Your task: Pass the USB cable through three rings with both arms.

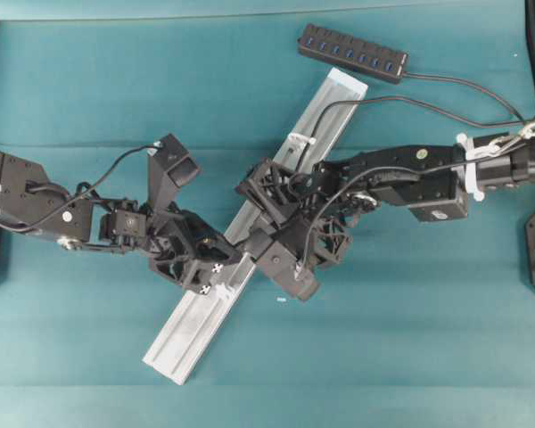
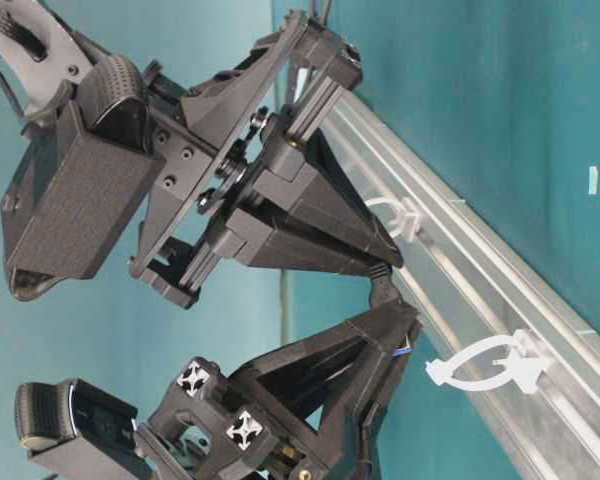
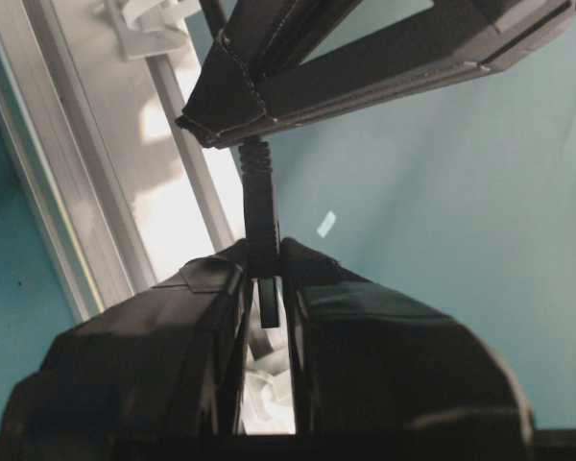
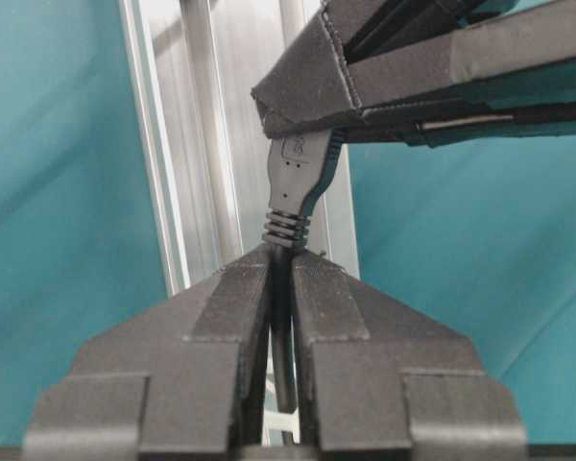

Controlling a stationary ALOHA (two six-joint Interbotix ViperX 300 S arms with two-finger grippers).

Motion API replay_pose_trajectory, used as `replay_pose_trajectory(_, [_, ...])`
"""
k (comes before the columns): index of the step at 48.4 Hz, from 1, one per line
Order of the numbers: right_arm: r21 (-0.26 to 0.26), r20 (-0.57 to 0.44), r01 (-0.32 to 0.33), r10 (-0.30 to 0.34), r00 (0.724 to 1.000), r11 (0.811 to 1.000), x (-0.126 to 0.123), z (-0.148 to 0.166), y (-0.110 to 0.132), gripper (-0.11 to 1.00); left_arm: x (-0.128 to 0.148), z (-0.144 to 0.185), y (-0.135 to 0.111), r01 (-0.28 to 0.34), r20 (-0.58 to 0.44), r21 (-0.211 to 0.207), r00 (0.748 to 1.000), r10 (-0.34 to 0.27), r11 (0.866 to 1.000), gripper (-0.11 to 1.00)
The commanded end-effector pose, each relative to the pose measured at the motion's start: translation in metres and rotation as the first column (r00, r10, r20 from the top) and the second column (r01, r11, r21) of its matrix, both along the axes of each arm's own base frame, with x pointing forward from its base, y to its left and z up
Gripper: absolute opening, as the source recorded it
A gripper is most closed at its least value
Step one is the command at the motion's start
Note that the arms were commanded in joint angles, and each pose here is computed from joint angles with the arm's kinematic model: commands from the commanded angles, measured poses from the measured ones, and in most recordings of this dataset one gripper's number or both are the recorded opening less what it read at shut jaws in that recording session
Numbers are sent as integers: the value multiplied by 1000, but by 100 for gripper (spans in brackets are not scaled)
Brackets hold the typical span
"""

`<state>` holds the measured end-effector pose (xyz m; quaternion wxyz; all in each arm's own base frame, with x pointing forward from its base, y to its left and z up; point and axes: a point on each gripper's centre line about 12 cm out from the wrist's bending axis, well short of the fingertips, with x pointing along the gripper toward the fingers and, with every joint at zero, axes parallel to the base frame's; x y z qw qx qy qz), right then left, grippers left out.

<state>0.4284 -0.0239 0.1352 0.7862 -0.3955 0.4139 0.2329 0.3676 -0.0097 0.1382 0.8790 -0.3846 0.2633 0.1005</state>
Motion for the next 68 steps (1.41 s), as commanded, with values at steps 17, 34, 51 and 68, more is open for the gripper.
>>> replay_pose_trajectory(17, [-43,-10,-28,27,1000,999,1,-1,-5,8,-4,18,-2,12,31,9,999,-12,1000,98])
replay_pose_trajectory(34, [-82,-31,-92,90,995,992,9,2,4,8,-37,48,-7,32,52,12,998,-32,999,98])
replay_pose_trajectory(51, [-109,-39,-171,168,985,979,9,0,20,8,-63,60,-24,86,2,11,996,-86,996,98])
replay_pose_trajectory(68, [-108,-46,-181,177,983,978,10,-5,24,8,-66,58,-33,115,-6,10,993,-115,993,98])
